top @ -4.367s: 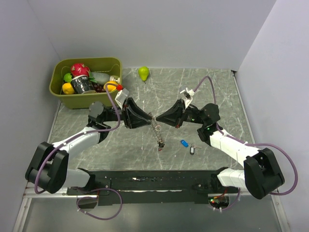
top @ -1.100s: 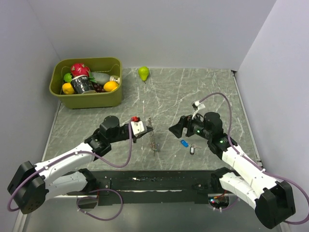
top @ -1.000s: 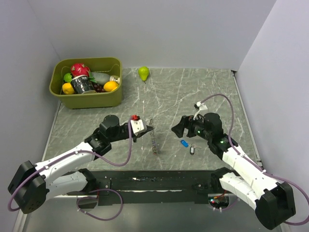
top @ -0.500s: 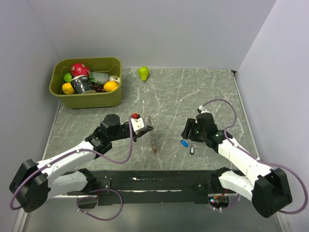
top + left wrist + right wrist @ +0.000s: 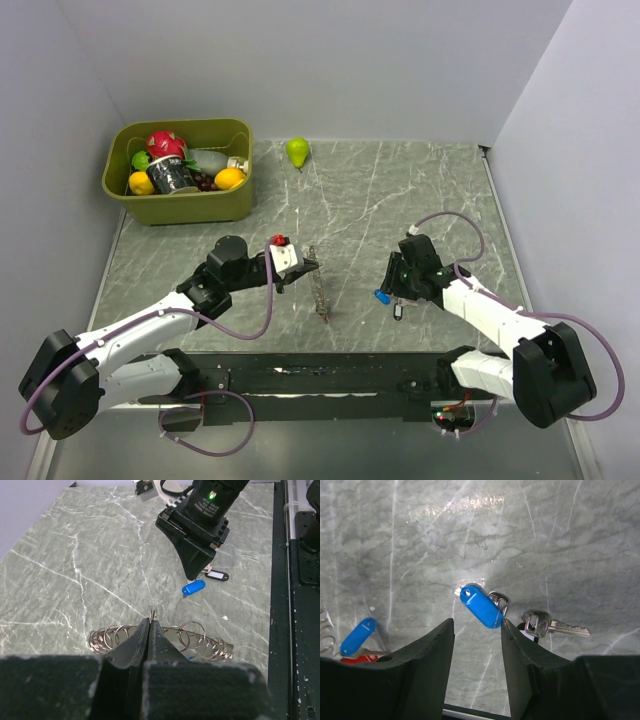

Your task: Put the keys on the keyring

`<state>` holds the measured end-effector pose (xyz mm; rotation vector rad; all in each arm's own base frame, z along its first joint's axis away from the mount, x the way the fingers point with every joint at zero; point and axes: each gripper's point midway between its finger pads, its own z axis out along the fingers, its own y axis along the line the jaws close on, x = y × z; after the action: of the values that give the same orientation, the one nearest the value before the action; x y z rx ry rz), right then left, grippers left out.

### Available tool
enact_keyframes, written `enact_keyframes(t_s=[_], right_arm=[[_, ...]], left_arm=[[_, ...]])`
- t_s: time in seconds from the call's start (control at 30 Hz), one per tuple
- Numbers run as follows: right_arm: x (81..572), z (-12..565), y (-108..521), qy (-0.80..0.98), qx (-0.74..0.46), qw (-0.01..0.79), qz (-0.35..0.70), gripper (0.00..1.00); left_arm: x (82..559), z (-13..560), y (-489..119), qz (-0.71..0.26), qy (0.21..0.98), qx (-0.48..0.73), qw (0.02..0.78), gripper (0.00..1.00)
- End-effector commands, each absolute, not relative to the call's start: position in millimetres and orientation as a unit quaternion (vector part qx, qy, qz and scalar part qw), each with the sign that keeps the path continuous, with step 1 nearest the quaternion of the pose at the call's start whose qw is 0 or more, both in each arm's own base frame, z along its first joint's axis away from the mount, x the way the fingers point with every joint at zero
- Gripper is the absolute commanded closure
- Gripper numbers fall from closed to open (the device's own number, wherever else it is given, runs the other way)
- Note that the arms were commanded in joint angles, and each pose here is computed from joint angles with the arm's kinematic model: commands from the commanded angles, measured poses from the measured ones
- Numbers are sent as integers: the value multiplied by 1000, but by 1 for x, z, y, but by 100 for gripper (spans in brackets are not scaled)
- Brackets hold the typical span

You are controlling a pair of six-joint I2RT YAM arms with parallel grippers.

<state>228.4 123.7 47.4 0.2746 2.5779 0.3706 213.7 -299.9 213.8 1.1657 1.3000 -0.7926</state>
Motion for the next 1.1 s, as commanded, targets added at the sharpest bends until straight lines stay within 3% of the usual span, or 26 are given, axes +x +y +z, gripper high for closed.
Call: enact_keyframes(t_s=[0.0,0.03,0.33,0.43,1.07], right_arm=[[236,47,122,949,113,266,126,54],[235,46,122,950,114,264,125,58],[232,36,119,953,115,257,113,58],[231,31,122,955,113,250,116,66],[223,19,121,965,108,219,95,70]], left_arm=[[210,248,-303,-351,504,496,614,99],[209,247,-303,-351,504,497,613,99],[208,244,-305,-353,505,504,606,99],[206,242,-305,-355,501,510,602,99],[203,238,-306,-360,499,511,600,99]])
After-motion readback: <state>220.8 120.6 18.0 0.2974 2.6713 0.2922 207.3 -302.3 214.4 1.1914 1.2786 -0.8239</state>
